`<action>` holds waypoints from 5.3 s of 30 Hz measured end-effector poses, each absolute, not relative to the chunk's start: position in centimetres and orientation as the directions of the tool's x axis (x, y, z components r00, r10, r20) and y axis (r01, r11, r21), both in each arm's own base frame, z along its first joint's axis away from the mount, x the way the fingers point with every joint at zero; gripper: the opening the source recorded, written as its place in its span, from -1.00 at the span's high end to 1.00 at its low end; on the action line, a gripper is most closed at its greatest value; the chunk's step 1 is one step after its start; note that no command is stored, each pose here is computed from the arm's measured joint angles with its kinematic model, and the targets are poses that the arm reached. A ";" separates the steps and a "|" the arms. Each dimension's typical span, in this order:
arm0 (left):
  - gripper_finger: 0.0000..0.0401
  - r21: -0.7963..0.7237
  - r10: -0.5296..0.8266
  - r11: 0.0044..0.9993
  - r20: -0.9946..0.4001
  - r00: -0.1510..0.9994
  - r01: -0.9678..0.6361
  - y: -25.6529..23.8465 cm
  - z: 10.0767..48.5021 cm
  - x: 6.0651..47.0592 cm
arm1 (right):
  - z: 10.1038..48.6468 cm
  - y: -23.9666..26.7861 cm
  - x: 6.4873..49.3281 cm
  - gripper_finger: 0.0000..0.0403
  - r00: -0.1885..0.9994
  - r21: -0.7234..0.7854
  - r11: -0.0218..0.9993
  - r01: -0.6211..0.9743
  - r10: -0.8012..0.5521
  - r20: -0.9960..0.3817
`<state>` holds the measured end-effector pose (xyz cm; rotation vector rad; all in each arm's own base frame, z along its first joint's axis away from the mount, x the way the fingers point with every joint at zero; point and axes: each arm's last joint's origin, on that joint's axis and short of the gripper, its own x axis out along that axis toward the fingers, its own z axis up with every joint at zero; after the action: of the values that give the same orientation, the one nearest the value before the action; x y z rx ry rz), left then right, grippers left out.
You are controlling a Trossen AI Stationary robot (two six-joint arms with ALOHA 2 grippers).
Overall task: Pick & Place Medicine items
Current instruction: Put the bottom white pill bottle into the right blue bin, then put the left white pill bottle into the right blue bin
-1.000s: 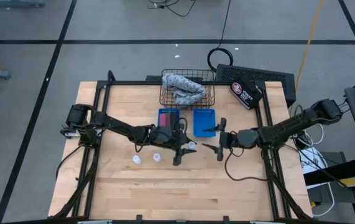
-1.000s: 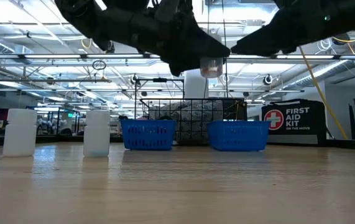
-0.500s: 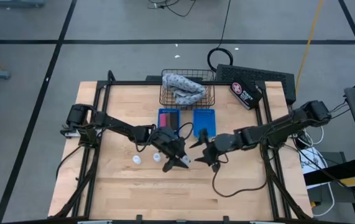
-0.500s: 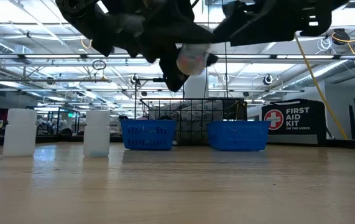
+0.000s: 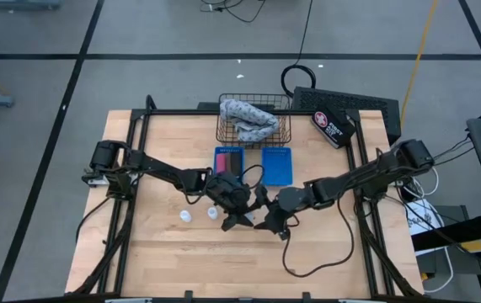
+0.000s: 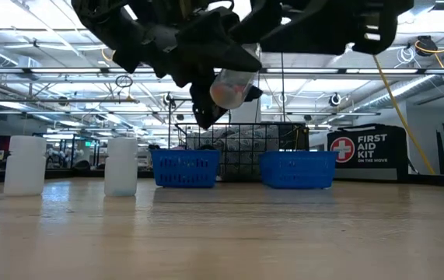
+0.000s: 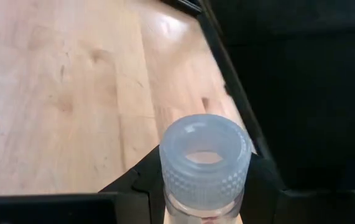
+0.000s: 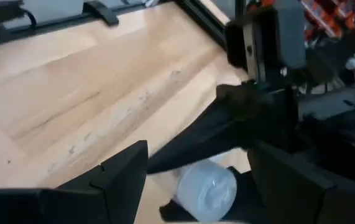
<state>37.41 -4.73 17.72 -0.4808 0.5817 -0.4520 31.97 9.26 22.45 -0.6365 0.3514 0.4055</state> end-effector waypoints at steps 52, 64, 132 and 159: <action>0.21 -0.469 -0.569 0.783 -0.277 0.774 0.408 -3.2 19.9 37.6 | 23.8 8.6 30.3 0.42 0.861 -0.415 0.793 -0.446 0.253 -0.441; -0.40 -0.483 -0.568 0.764 -0.187 0.801 0.428 -2.4 20.9 38.0 | 23.8 8.7 30.3 0.42 0.852 -0.397 0.787 -0.472 0.291 -0.436; -0.75 -0.200 -0.041 0.980 -0.285 0.958 -0.018 1.3 25.2 35.4 | 18.1 -10.0 31.9 0.35 0.351 -0.158 0.982 0.104 -0.185 -0.918; -0.75 -0.201 -0.022 0.978 -0.398 0.917 -0.064 1.5 24.9 34.3 | 24.6 -7.6 29.4 -0.16 0.461 -0.263 0.946 0.190 -0.323 -0.827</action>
<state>34.31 1.49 24.87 -0.2128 0.4104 0.0221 29.37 -7.60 24.59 -0.1400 1.0455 -0.3167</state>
